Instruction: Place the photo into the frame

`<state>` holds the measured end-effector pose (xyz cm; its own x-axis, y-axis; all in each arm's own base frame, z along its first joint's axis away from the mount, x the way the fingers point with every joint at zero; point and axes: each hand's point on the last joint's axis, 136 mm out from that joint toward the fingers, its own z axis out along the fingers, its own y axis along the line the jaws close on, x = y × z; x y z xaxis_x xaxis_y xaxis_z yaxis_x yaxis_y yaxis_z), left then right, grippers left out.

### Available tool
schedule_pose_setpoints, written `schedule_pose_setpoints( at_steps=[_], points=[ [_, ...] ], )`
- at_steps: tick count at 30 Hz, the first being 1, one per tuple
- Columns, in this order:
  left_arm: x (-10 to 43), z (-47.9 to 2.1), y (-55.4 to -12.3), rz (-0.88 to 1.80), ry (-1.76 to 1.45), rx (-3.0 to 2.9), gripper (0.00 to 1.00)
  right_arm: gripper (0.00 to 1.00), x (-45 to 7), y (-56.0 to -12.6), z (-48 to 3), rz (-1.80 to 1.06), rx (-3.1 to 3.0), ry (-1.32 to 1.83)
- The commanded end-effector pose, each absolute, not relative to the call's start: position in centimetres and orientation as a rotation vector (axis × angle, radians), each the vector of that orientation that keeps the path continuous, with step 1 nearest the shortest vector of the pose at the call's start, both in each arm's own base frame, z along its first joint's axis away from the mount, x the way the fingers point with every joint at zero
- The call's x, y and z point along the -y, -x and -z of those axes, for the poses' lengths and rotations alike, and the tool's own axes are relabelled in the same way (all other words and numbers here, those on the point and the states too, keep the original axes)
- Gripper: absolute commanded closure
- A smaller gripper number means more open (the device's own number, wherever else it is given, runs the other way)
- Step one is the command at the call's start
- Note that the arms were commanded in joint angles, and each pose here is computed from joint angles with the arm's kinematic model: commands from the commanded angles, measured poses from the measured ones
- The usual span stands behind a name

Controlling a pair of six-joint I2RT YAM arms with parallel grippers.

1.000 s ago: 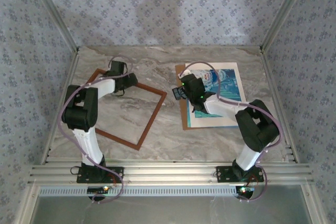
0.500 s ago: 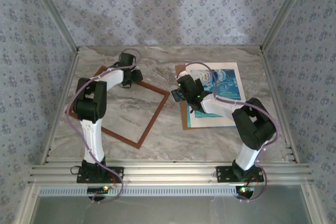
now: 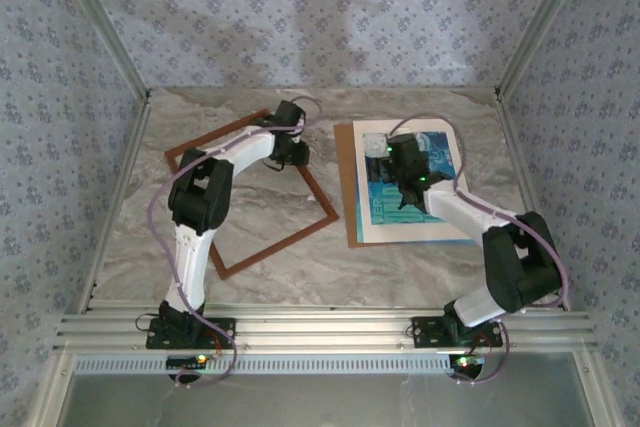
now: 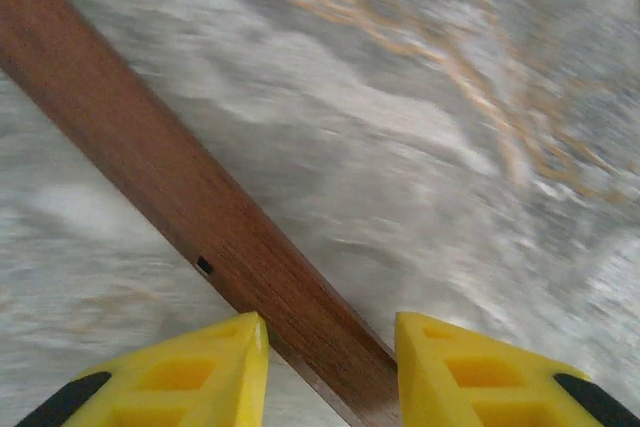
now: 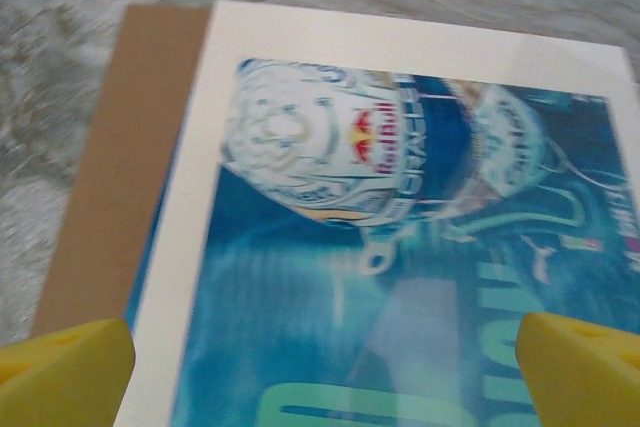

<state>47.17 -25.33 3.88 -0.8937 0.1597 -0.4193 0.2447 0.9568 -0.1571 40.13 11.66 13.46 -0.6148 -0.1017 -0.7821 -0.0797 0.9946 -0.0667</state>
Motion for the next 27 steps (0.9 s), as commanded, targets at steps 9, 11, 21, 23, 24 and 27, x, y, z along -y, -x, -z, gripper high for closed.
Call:
schedule_pose_setpoints(
  at_steps=[9,11,21,23,24,27],
  points=[
    [27.8,-2.5,-42.6,0.465,-0.549,-2.790,0.65,0.00,-7.6,-39.3,-10.8,-0.136,-2.401,-0.083],
    [28.5,-2.9,-42.1,0.519,-0.570,-2.781,0.65,0.00,-6.8,-39.7,-10.4,-0.172,-2.425,-0.121],
    [28.2,-5.2,-41.2,0.494,-0.661,-2.728,0.62,0.00,-6.1,-41.0,-8.5,-0.268,-2.506,-0.192],
    [28.2,-6.0,-41.5,0.485,-0.650,-2.707,0.55,0.00,-6.1,-41.1,-8.2,-0.276,-2.516,-0.196],
    [28.2,-6.6,-41.8,0.483,-0.635,-2.691,0.49,0.00,-6.2,-41.2,-8.0,-0.279,-2.528,-0.199],
    [28.0,-8.7,-42.7,0.459,-0.562,-2.626,0.35,0.01,-6.0,-41.2,-7.1,-0.267,-2.569,-0.232]
  ],
)
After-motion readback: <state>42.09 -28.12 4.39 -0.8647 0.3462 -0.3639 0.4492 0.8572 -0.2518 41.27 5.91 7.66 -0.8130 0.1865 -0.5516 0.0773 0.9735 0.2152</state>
